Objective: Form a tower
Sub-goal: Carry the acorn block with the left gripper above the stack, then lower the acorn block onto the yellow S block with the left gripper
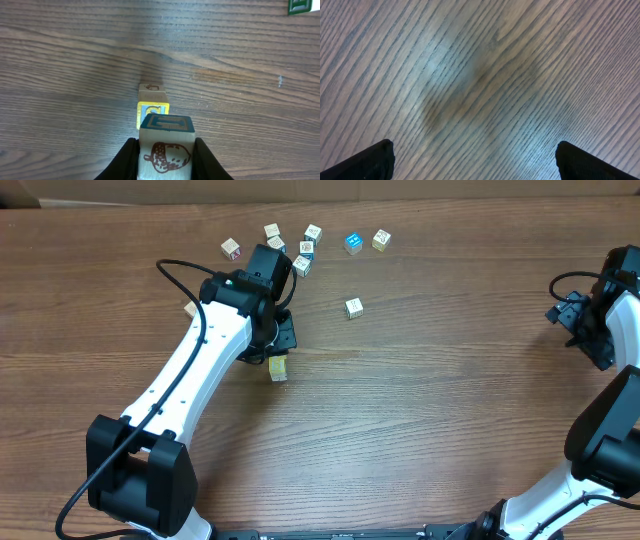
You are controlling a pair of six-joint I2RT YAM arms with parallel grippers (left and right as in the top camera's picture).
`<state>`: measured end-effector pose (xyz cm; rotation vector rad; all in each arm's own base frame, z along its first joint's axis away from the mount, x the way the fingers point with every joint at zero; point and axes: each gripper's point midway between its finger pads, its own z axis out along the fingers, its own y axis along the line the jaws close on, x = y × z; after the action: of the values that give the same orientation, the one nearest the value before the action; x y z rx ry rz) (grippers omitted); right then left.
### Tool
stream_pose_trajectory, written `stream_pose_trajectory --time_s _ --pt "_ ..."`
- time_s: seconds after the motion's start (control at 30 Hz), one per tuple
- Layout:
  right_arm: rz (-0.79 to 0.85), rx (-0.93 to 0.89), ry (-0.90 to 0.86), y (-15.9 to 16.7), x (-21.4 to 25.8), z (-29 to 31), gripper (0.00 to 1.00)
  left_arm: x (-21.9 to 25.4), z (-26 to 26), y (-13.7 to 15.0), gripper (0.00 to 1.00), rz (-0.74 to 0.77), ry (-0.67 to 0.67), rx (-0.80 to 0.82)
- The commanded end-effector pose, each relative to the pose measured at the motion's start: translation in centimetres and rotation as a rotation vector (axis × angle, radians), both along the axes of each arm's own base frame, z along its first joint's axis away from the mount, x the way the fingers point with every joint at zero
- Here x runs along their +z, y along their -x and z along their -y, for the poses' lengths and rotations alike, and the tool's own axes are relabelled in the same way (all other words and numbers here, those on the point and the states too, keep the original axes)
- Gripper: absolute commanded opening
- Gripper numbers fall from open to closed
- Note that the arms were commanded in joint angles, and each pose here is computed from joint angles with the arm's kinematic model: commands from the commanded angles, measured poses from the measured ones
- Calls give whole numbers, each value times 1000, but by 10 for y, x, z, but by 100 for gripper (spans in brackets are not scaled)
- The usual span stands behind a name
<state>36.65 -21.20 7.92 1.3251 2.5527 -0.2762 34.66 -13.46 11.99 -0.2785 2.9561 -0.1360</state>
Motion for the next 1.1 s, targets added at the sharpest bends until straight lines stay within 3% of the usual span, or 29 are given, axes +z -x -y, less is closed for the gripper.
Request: stream_pose_trajectory --time_s 0.0,0.43,0.77,1.07 --pt "41 -2 27 -5 17 5 100 -4 4 -1 4 11 -13 18" --pt "41 -2 27 -5 17 5 100 -1 5 -5 4 79 -122 24" --pt "41 -2 27 -5 17 5 100 -3 3 2 4 52 -125 77" --pt "41 -2 27 -5 17 5 100 -10 -2 9 4 27 -159 30"
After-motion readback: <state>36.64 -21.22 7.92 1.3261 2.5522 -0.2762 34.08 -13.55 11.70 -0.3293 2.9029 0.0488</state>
